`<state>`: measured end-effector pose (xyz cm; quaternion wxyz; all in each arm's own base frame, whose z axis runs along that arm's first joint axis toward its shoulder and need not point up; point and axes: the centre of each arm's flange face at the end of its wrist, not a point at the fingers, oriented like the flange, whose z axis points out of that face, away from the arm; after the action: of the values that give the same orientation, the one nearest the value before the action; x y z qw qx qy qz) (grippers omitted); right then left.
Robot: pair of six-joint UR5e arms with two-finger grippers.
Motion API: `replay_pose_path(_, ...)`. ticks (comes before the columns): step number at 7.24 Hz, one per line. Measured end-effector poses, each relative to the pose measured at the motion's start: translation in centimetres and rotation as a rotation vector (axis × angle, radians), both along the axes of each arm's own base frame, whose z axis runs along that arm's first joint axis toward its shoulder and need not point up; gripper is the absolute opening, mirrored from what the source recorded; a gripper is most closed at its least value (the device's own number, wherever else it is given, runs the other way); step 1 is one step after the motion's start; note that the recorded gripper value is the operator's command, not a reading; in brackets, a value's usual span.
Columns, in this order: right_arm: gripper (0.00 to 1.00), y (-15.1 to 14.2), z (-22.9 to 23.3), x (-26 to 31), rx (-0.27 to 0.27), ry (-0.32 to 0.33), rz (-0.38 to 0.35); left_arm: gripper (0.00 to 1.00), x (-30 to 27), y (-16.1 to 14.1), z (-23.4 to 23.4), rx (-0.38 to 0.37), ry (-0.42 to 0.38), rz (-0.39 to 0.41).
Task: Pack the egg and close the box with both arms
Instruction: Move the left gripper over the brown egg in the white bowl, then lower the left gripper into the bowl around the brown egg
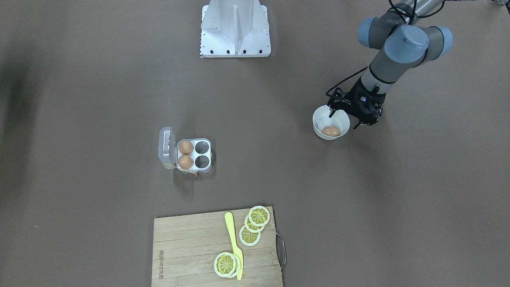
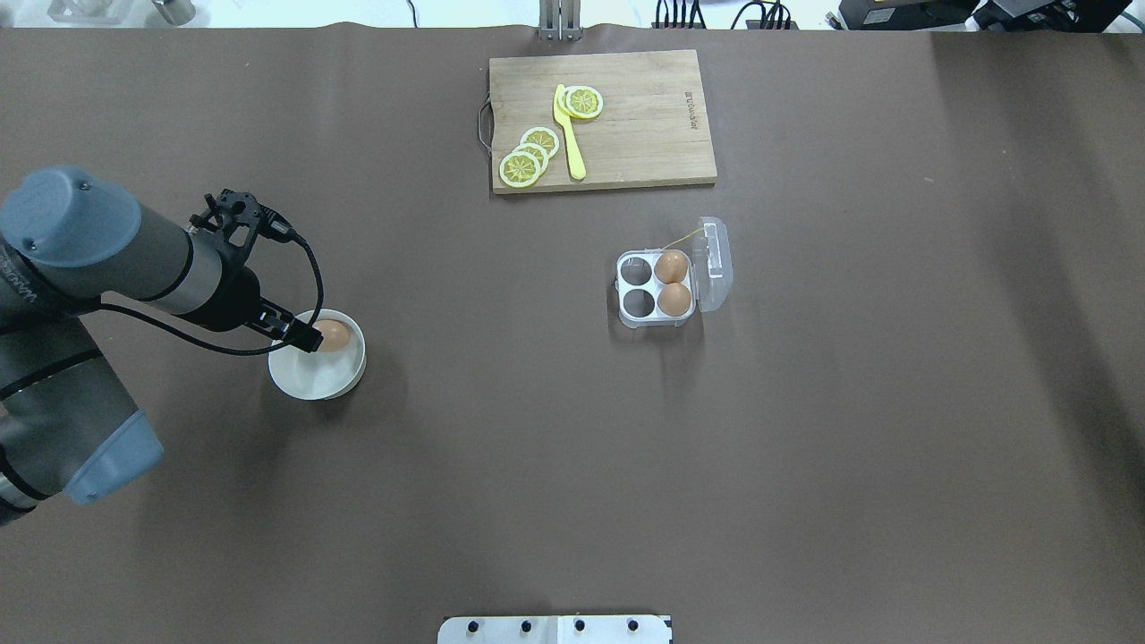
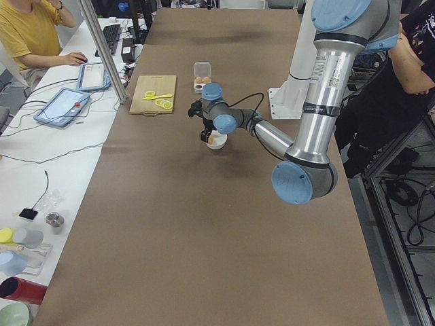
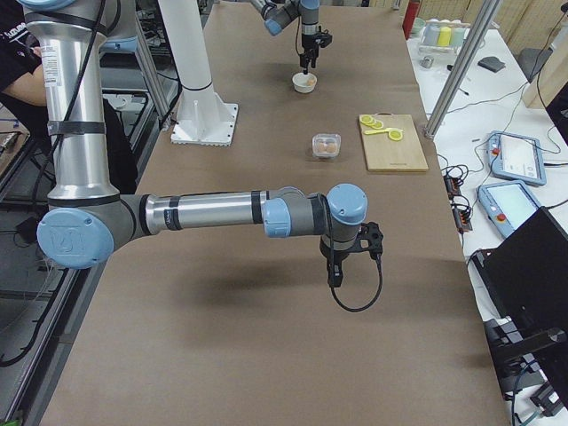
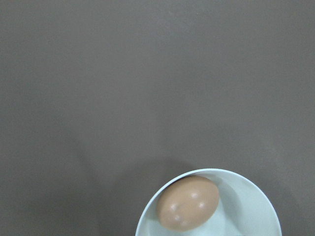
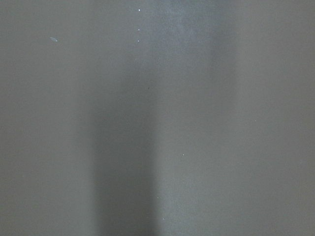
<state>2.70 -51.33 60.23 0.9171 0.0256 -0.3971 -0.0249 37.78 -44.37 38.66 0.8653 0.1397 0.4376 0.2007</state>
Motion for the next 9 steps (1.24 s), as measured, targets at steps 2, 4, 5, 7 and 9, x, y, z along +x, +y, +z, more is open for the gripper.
replay_pose_path(2,1.00,0.1,0.1,0.0,-0.001,0.001,0.000,0.82,1.1,0.8,0.0,-0.003,0.000,0.022)
replay_pose_path(4,1.00,0.1,0.1,0.0,-0.002,0.001,0.000,0.82,2.5,1.2,-0.6,-0.037,-0.005,0.026)
replay_pose_path(5,1.00,0.1,0.1,0.0,-0.002,0.001,0.000,0.81,3.0,1.3,-0.8,-0.051,-0.010,0.026)
replay_pose_path(7,1.00,0.2,0.1,0.0,-0.002,0.002,0.000,0.76,3.2,1.3,-0.5,-0.065,-0.018,0.027)
replay_pose_path(9,1.00,0.2,0.1,0.1,-0.001,0.006,0.001,0.72,3.6,1.1,0.0,-0.074,-0.028,0.030)
